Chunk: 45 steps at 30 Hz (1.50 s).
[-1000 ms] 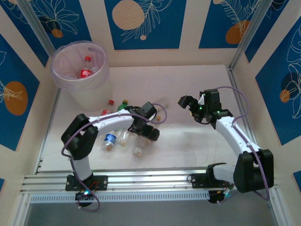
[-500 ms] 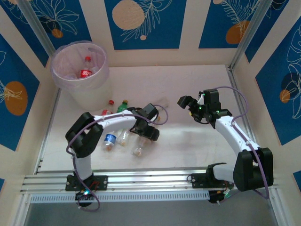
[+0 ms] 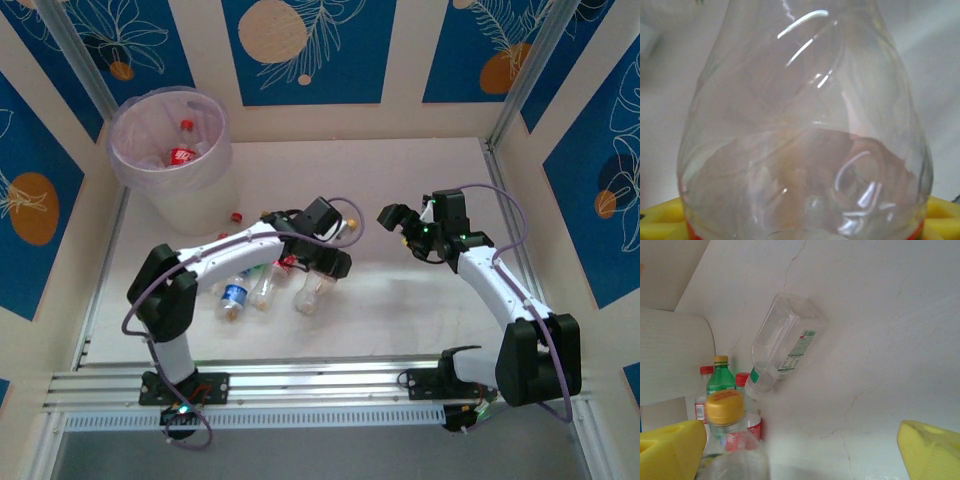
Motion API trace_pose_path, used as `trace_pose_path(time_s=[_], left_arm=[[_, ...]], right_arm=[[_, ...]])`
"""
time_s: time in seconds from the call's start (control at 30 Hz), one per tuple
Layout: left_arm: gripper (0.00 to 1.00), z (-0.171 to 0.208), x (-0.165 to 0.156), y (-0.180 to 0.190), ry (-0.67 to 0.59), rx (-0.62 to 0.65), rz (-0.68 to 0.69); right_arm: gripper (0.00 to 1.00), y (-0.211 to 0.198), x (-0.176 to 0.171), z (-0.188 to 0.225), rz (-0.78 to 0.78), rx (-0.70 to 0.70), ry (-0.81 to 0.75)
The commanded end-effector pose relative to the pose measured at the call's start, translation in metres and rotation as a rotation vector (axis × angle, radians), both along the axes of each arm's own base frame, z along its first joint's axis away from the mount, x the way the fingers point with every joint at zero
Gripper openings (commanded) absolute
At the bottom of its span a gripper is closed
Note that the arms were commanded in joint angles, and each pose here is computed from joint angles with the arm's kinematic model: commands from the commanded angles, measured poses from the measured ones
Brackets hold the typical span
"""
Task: Put the plastic bottles in the bin
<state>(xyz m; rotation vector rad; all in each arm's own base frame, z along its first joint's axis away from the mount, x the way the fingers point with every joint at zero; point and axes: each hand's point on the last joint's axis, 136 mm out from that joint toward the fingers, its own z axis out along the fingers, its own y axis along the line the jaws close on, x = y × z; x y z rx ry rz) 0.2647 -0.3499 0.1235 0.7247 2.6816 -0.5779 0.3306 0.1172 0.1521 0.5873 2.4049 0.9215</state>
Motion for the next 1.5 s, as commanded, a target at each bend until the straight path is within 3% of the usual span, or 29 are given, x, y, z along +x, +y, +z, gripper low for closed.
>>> trace_pose_path(time_s=[0.0,0.33,0.63,0.83,1.1,1.3,1.47], left_arm=[[0.63,0.031,-0.006,-0.003,-0.03,-0.035,-0.048],[0.59,0.095,0.017,0.005,-0.149,-0.097,-0.055],[0.55,0.187,0.09,0.055,-0.355,-0.214,0.076],[0.47,0.261,0.143,0.135,-0.543,-0.211,0.228],[0.19,0.344,0.171,0.243,-0.793,-0.196,0.511],[0.0,0.375,0.188,0.312,-0.88,-0.268,0.672],[0.0,0.374,0.213,0.355,-0.946,-0.259,0.751]], right_arm=[[0.98,0.0,0.003,0.01,-0.006,0.011,-0.019],[0.98,-0.001,0.002,0.008,-0.017,0.02,-0.015],[0.97,0.0,0.001,0.006,-0.016,0.027,-0.008],[0.97,-0.003,-0.004,0.005,-0.021,0.02,-0.007],[0.97,-0.006,-0.005,0.001,-0.031,0.025,0.006],[0.97,-0.006,-0.005,0.006,-0.026,0.019,-0.003],[0.97,-0.009,-0.01,0.004,-0.034,0.019,0.0]])
